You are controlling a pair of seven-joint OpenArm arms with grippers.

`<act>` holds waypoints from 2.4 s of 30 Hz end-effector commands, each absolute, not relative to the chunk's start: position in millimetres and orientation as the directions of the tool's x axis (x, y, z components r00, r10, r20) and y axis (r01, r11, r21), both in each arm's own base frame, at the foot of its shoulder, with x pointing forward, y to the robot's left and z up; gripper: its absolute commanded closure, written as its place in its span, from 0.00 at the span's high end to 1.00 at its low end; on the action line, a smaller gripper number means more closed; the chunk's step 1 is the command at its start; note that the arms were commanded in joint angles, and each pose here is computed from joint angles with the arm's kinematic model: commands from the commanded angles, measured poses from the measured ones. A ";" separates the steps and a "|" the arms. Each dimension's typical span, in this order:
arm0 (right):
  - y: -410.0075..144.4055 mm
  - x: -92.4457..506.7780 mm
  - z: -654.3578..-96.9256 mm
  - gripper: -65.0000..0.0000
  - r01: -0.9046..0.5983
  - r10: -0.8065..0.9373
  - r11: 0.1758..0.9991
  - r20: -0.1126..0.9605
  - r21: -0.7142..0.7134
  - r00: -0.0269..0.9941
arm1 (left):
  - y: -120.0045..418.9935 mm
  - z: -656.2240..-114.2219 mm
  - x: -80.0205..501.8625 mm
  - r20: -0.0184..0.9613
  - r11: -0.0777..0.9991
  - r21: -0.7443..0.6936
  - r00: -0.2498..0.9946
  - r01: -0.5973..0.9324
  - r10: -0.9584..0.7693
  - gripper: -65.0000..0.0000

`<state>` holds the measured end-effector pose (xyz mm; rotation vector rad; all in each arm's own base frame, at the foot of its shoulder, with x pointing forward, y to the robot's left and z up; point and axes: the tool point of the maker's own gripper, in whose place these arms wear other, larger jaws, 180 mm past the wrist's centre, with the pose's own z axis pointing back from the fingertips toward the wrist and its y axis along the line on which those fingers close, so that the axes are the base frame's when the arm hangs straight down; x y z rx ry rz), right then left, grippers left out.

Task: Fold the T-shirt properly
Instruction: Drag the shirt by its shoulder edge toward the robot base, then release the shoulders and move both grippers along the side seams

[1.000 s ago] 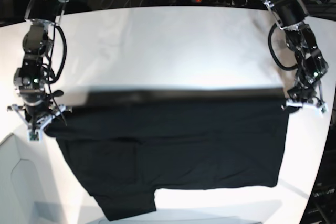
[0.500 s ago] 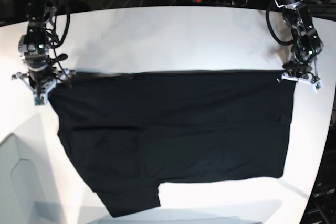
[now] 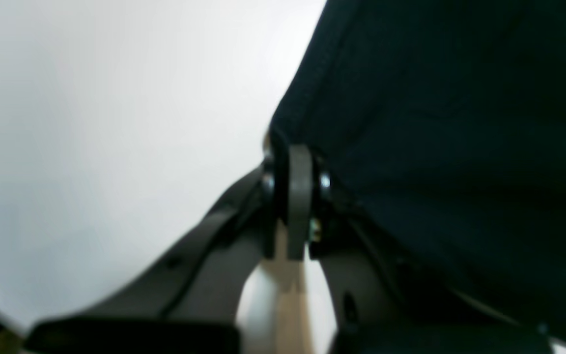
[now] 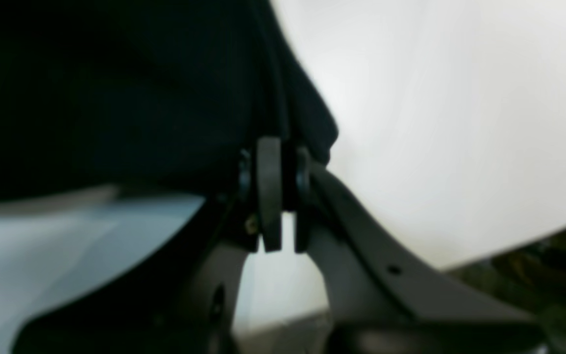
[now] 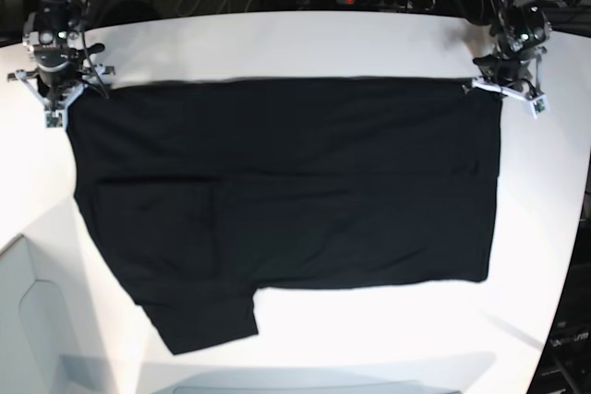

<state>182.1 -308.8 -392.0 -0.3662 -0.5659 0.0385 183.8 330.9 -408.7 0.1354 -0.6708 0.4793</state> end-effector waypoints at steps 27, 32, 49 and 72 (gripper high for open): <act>-321.8 138.2 -373.5 0.00 0.082 0.138 0.911 0.486 -0.405 0.863 | 352.2 -393.0 131.0 0.617 0.860 0.059 0.696 -0.508 0.368 0.00; -321.2 130.5 -376.4 0.00 0.078 0.134 0.912 0.471 -0.404 0.872 | 351.3 -396.9 119.8 0.595 0.859 0.066 0.711 -0.507 0.374 0.00; -321.2 136.3 -372.4 0.45 0.086 0.135 0.911 0.488 -0.404 0.862 | 360.3 -366.6 125.7 0.669 0.838 0.066 0.648 -0.541 0.365 0.59; -264.5 388.5 -318.2 0.59 0.083 0.128 0.971 0.785 -0.223 0.606 | 382.6 -269.6 285.9 0.889 0.816 -0.190 0.256 -0.547 0.378 0.66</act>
